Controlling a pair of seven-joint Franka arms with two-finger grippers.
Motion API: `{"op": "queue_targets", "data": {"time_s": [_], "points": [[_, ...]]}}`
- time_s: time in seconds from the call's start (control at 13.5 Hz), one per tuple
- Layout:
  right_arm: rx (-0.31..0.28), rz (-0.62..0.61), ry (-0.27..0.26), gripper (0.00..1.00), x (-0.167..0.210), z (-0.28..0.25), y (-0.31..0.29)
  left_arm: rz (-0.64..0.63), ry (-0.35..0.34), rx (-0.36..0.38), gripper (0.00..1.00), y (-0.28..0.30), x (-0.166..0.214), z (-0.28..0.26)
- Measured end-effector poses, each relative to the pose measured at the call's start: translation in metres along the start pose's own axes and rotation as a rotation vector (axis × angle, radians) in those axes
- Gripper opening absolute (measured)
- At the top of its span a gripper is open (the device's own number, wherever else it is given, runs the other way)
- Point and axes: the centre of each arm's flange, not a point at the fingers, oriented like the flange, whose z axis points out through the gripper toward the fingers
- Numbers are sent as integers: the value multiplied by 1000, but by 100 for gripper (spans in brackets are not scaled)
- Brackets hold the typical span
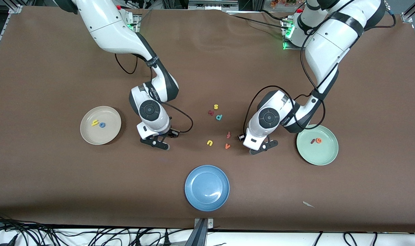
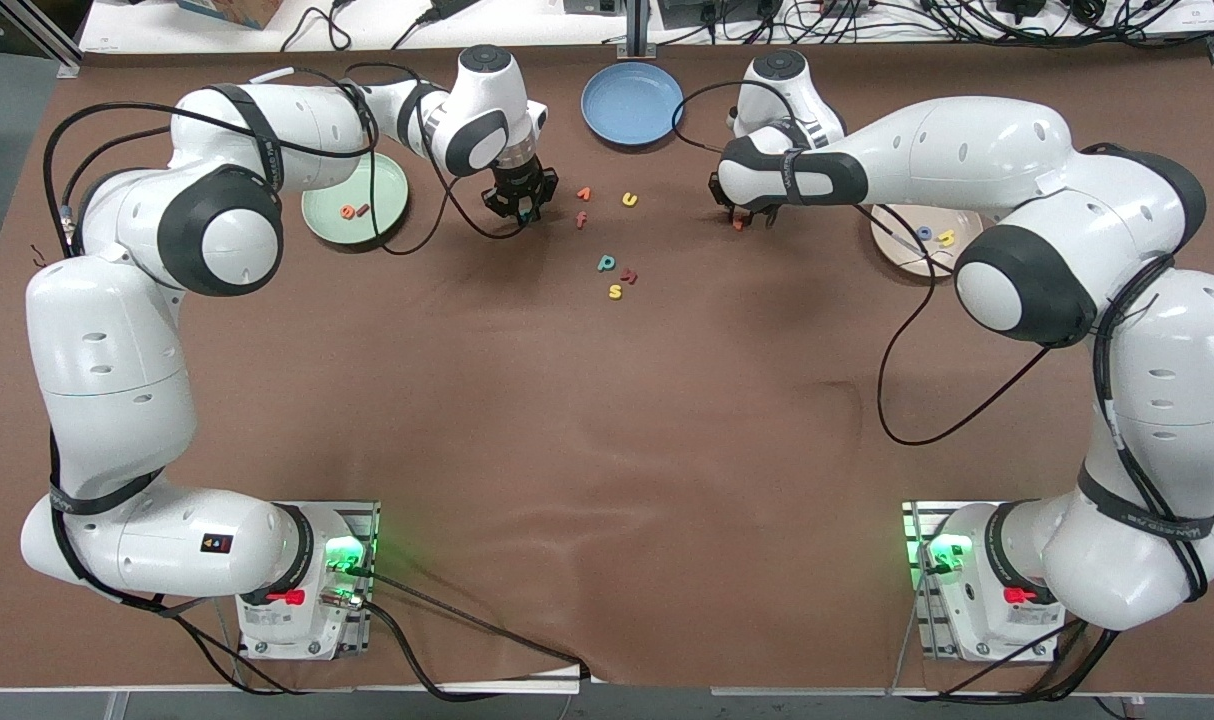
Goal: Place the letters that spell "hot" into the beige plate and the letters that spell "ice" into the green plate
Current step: 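Close the left gripper on the teal c while the right gripper grasps the s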
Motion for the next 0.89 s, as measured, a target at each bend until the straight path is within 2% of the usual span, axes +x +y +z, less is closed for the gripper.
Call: {"op": "queue_targets", "data": {"time_s": [0.07,0.15,0.59,0.89], "points": [[0,0,0,29,0,0,0,0,0,0,30,0,0,0],[0,1,0,17,0,0,0,0,0,0,29,0,0,0],[-13,4,-10,17,2,-14,2,7,7,3,24,0,0,-1],[-99,-37,-65,17,32,-79,46,7,7,3,24,0,0,-1]]}}
